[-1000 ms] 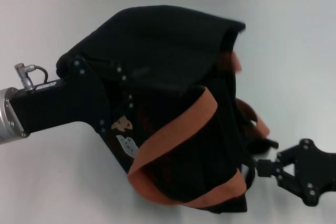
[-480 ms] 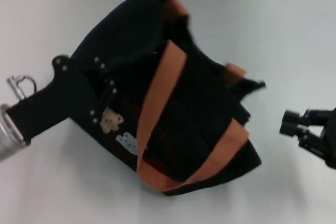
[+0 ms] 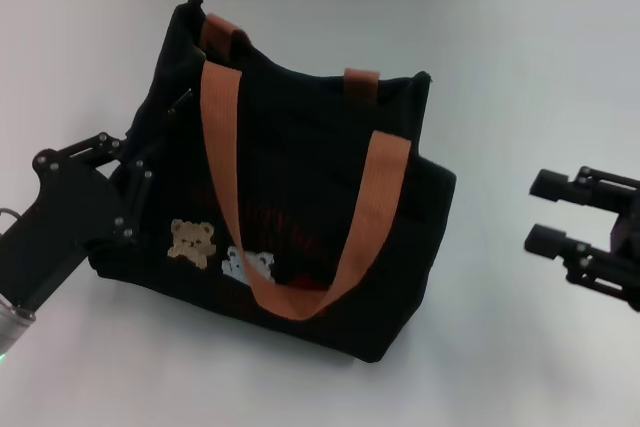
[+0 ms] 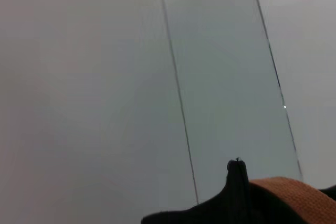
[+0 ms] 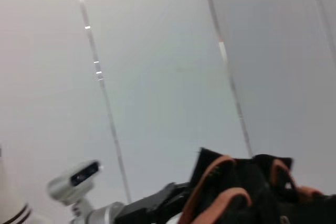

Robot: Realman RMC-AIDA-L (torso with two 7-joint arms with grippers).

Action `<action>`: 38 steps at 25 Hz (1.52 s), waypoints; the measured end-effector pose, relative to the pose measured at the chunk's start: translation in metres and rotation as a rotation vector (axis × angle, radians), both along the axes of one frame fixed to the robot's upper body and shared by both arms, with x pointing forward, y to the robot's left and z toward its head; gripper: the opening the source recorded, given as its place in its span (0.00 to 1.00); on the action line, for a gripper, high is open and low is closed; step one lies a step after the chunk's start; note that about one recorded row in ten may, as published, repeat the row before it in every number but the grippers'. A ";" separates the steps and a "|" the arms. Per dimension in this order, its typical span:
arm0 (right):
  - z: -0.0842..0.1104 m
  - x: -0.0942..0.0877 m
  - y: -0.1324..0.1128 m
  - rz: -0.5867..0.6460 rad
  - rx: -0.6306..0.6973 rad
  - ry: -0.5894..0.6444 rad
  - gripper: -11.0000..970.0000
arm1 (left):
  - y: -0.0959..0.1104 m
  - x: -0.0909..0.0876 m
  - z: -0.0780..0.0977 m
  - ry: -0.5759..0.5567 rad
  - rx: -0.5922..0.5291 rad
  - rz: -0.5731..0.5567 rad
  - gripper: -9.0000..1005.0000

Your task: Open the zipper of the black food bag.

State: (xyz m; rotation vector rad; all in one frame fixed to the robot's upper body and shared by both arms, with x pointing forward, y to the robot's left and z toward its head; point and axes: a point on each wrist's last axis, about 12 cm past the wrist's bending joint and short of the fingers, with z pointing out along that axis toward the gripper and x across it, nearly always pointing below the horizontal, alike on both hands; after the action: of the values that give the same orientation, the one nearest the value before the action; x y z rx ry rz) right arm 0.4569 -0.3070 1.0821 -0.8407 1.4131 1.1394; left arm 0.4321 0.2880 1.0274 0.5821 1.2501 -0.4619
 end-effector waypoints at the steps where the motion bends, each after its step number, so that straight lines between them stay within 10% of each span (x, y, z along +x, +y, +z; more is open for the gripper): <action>1: 0.000 0.001 0.002 0.017 -0.003 -0.003 0.44 | -0.001 -0.001 0.000 0.012 -0.013 -0.011 0.12; 10: 0.000 0.004 0.010 0.045 0.007 -0.022 0.69 | 0.005 -0.011 0.016 -0.065 -0.095 -0.111 0.30; 21: 0.005 -0.003 0.016 0.124 0.055 -0.079 0.69 | 0.021 -0.002 0.049 0.023 -0.048 -0.468 0.79; 33: 0.008 -0.007 0.022 0.205 0.068 -0.107 0.69 | 0.034 -0.001 0.057 0.089 0.074 -0.552 0.79; 38: 0.008 -0.006 0.023 0.207 0.067 -0.121 0.69 | 0.060 -0.013 0.057 0.072 0.072 -0.406 0.79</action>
State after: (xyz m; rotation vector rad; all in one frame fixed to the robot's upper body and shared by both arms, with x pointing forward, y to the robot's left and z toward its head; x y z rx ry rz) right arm 0.4508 -0.2839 1.0904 -1.0083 1.2026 1.2634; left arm 0.4193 0.3480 1.0844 0.8937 1.2218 -0.7832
